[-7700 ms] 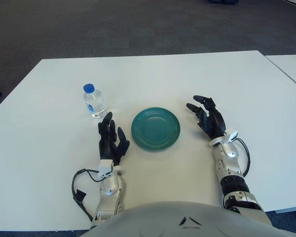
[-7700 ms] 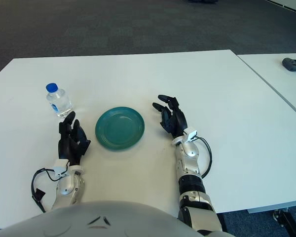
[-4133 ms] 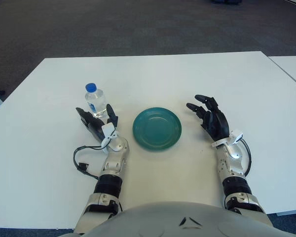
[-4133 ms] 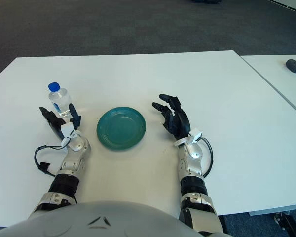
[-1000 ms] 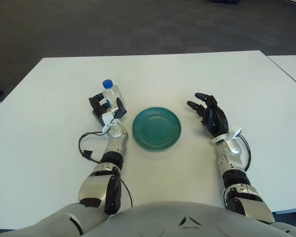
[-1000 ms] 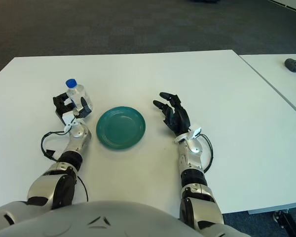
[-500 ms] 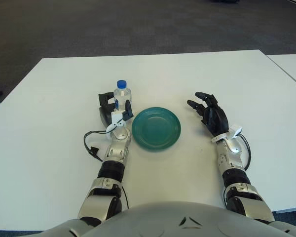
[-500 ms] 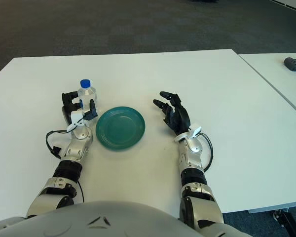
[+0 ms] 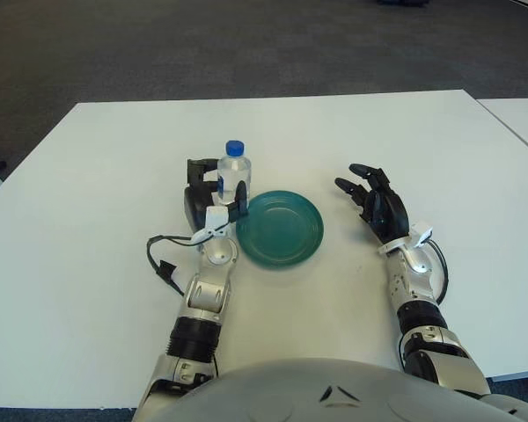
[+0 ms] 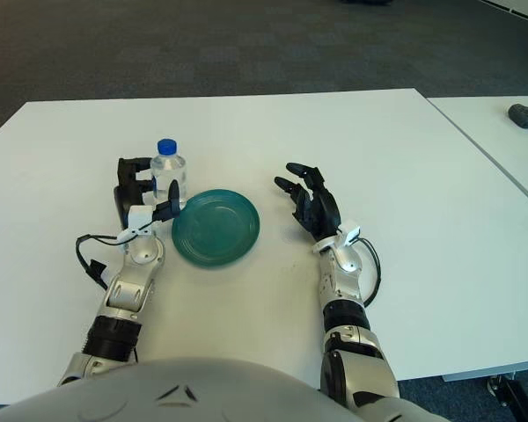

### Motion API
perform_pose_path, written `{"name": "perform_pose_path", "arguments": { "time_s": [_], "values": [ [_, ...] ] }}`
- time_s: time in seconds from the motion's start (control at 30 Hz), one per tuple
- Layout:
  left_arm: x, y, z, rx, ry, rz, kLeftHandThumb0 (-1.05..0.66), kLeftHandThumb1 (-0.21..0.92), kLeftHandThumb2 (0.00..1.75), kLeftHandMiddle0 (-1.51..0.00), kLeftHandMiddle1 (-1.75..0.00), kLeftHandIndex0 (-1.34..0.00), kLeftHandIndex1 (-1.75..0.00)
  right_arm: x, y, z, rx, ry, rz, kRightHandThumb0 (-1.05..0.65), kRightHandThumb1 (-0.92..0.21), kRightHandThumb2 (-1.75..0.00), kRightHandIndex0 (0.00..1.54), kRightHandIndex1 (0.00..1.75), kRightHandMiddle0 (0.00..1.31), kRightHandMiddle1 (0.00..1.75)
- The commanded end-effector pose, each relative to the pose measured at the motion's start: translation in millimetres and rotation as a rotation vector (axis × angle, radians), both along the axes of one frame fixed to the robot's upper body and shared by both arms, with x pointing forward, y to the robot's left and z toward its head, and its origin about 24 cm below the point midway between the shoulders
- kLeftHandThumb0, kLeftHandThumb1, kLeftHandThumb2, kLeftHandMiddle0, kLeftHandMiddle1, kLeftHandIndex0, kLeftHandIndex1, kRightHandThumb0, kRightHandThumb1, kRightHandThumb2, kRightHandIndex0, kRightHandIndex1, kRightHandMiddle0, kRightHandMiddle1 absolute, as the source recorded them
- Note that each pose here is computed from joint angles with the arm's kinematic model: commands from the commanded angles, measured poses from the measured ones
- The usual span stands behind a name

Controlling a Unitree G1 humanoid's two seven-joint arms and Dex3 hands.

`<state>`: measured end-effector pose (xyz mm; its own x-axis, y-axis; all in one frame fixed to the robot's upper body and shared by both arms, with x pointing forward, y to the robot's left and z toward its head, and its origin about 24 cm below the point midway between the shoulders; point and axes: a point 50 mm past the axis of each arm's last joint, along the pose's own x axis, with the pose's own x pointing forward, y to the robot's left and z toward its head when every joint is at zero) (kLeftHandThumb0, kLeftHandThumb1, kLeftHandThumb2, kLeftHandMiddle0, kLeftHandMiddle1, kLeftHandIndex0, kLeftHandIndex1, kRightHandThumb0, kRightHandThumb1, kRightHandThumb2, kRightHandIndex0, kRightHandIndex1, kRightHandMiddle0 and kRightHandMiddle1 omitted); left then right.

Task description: Put the bottle into the plate.

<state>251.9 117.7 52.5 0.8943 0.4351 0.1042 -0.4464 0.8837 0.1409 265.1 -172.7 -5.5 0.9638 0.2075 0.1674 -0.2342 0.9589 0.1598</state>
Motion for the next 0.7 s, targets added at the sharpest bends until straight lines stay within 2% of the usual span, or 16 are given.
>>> {"name": "perform_pose_path", "arguments": {
  "time_s": [0.0,0.4,0.67],
  "values": [
    [-2.3,-12.9,9.5,-0.054,-0.031,-0.023,-0.49,0.24,1.40,-1.20,-1.75,-0.66,-1.75,-39.8,2.5,-43.8,0.065,0.178,-0.050,-0.68,-0.92,-0.84,0.32,0.41,0.00,0.95],
    [-7.3,-16.0,11.7,-0.059,-0.031,-0.065,-0.51,0.21,1.45,-1.22,-1.75,-0.69,-1.75,-40.3,4.2,-44.4,0.065,0.179,-0.049,-0.68,-0.92,-0.84,0.32,0.41,0.00,0.95],
    [-11.4,-21.6,15.5,-0.052,-0.046,-0.085,-0.49,0.24,1.41,-1.22,-1.75,-0.67,-1.75,-40.8,4.9,-44.4,0.065,0.178,-0.049,-0.68,-0.92,-0.84,0.32,0.41,0.00,0.95]
  ]
}}
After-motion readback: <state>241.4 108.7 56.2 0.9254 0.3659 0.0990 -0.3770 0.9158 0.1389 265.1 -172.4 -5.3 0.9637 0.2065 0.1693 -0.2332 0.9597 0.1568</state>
